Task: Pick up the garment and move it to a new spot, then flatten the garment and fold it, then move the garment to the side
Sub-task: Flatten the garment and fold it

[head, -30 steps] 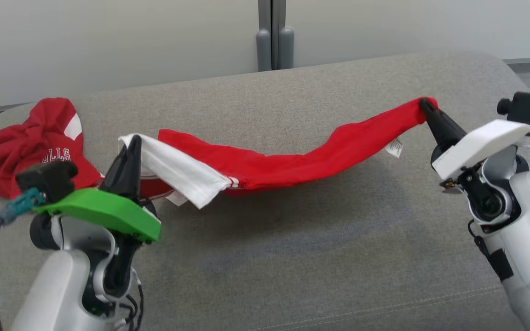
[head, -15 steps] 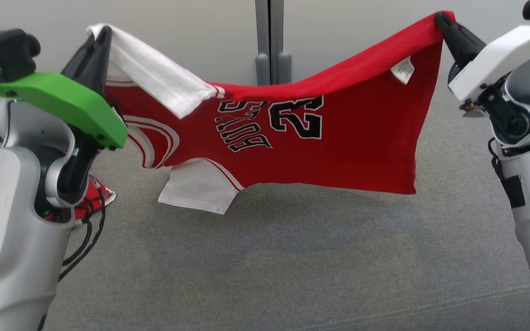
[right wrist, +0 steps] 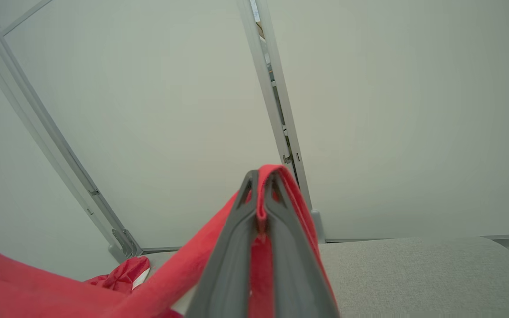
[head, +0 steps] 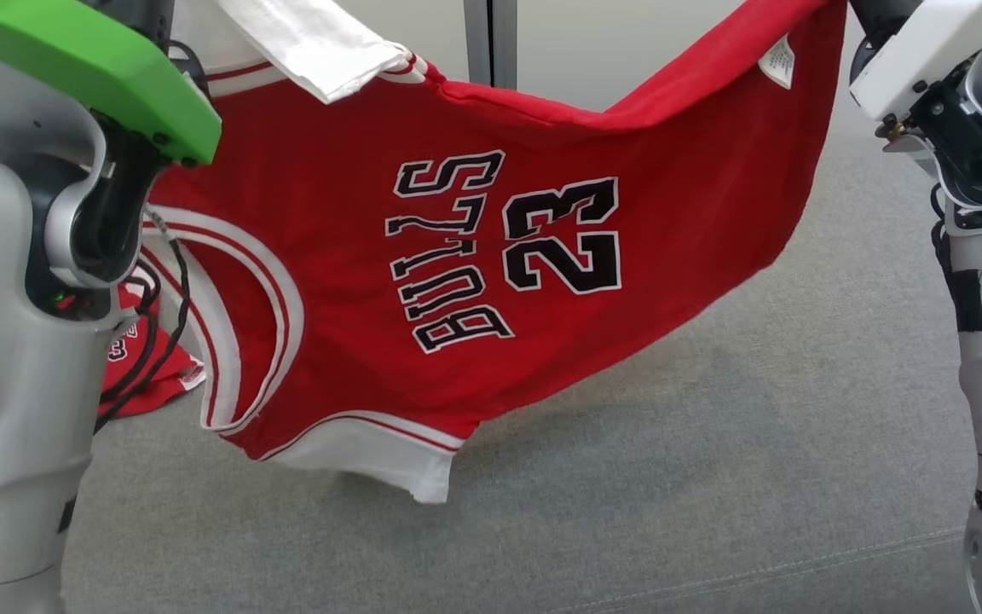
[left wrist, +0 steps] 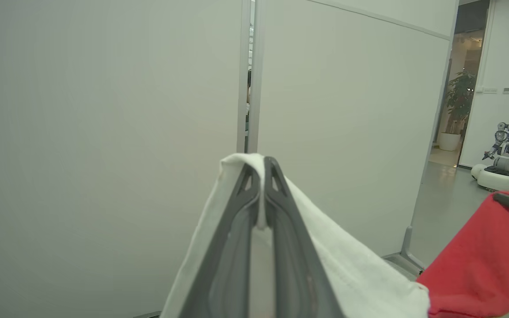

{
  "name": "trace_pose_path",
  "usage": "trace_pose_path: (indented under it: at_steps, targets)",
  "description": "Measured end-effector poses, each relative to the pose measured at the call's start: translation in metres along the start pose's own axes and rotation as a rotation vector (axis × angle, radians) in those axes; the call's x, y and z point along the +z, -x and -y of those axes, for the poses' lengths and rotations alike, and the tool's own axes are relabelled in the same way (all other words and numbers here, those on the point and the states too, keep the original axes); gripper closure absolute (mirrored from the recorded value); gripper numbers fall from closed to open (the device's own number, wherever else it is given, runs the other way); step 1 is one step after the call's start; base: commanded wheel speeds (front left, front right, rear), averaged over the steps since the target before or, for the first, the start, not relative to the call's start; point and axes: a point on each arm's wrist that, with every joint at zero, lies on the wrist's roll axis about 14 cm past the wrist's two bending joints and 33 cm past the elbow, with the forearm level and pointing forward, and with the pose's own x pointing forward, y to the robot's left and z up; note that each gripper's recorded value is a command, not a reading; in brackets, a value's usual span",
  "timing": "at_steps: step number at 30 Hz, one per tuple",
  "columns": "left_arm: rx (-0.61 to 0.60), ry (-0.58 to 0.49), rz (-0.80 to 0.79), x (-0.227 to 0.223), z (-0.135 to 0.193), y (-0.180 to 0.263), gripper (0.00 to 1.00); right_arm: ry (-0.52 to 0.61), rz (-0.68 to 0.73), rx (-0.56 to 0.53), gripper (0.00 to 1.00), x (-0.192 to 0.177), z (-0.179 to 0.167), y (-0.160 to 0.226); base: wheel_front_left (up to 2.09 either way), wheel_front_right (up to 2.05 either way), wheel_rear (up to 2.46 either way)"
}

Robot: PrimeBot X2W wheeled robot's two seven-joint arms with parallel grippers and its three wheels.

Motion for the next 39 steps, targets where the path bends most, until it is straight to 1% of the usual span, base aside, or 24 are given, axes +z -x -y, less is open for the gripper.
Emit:
trace_pose_path:
  at_steps: [6, 10, 11, 15, 19, 21, 23, 26, 28, 34, 36, 39]
  targets:
    - [0.018, 0.037, -0.047, -0.011, -0.007, -0.023, 1.0, 0.005, -0.064, -0.017, 1.0, -0.015, 0.001, -0.015, 0.0, 0.0, 0.0]
    - [0.051, 0.064, -0.128, -0.028, -0.018, -0.042, 1.0, 0.006, -0.094, -0.023, 1.0, -0.019, 0.0, -0.034, 0.0, 0.0, 0.0]
    - [0.076, 0.053, -0.159, -0.033, -0.027, -0.054, 1.0, 0.019, -0.108, -0.032, 1.0, -0.02, 0.002, -0.046, 0.0, 0.0, 0.0]
    - [0.11, 0.028, -0.269, -0.057, -0.043, -0.078, 1.0, 0.051, -0.166, -0.056, 1.0, -0.031, 0.008, -0.074, 0.0, 0.0, 0.0]
    - [0.141, -0.021, -0.335, -0.076, -0.061, -0.103, 1.0, 0.126, -0.199, -0.078, 1.0, -0.039, 0.017, -0.105, 0.0, 0.0, 0.0]
    - [0.168, -0.061, -0.316, -0.077, -0.074, -0.117, 1.0, 0.188, -0.194, -0.095, 1.0, -0.041, 0.023, -0.121, 0.0, 0.0, 0.0]
    - [0.202, -0.091, -0.234, -0.067, -0.086, -0.132, 1.0, 0.234, -0.149, -0.111, 1.0, -0.035, 0.031, -0.137, 0.0, 0.0, 0.0]
    - [0.219, -0.112, -0.081, -0.048, -0.092, -0.157, 1.0, 0.279, -0.026, -0.127, 1.0, -0.014, 0.038, -0.161, 0.0, 0.0, 0.0]
    - [0.229, -0.129, -0.011, -0.048, -0.097, -0.168, 1.0, 0.287, 0.032, -0.129, 1.0, -0.012, 0.041, -0.176, 0.0, 0.0, 0.0]
    - [0.281, -0.159, 0.175, -0.047, -0.125, -0.187, 1.0, 0.301, 0.113, -0.13, 1.0, -0.035, 0.051, -0.211, 0.0, 0.0, 0.0]
    - [0.302, -0.15, 0.173, -0.06, -0.135, -0.19, 1.0, 0.301, 0.108, -0.139, 1.0, -0.053, 0.06, -0.219, 0.0, 0.0, 0.0]
    - [0.327, -0.14, 0.116, -0.095, -0.15, -0.189, 1.0, 0.293, 0.069, -0.149, 1.0, -0.085, 0.07, -0.228, 0.0, 0.0, 0.0]
